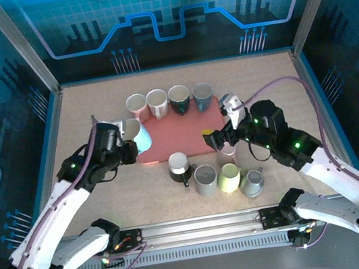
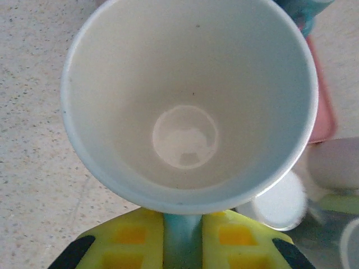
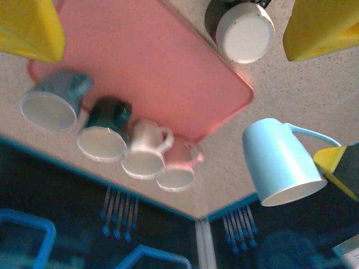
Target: Turn the mug right side up
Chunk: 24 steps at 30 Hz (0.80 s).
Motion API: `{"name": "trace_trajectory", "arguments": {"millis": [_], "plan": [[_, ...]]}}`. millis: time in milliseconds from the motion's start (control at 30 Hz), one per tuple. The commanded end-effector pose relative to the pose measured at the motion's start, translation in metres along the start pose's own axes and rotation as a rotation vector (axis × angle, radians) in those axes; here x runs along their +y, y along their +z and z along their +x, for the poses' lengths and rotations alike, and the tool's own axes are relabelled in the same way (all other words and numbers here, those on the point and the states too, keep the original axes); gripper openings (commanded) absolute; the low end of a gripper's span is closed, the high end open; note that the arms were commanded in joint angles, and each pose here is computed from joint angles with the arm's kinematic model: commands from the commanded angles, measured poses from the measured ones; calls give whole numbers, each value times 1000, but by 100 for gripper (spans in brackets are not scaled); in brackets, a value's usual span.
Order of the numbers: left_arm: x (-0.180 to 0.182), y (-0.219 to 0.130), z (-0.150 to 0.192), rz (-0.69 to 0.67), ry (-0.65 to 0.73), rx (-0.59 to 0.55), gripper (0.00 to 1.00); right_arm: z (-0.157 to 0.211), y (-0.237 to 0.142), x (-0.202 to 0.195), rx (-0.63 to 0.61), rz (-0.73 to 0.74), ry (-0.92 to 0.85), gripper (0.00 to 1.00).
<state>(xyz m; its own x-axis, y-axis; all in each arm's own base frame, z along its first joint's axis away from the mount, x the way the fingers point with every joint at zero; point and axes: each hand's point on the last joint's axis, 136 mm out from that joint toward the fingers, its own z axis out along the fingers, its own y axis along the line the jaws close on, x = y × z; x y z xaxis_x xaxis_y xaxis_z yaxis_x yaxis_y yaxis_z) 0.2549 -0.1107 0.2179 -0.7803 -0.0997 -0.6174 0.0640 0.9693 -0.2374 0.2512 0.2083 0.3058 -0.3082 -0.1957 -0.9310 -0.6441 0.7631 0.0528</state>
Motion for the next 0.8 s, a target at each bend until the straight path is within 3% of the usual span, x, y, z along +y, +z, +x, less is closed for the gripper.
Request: {"name": "trace_trajectory", "arguments": {"millis": [0, 167, 600, 767], "plan": [[-2, 20, -35, -39, 48, -107, 0, 5, -4, -18, 116, 108, 120, 100], [-9, 55, -42, -45, 72, -74, 0, 11, 0, -22, 137, 139, 202, 100], [-1, 133, -54, -154, 254, -88, 0, 30, -8, -6, 173, 61, 155, 100], [6, 156, -53, -191, 265, -70, 0, 37, -6, -4, 209, 55, 157, 100]]}}
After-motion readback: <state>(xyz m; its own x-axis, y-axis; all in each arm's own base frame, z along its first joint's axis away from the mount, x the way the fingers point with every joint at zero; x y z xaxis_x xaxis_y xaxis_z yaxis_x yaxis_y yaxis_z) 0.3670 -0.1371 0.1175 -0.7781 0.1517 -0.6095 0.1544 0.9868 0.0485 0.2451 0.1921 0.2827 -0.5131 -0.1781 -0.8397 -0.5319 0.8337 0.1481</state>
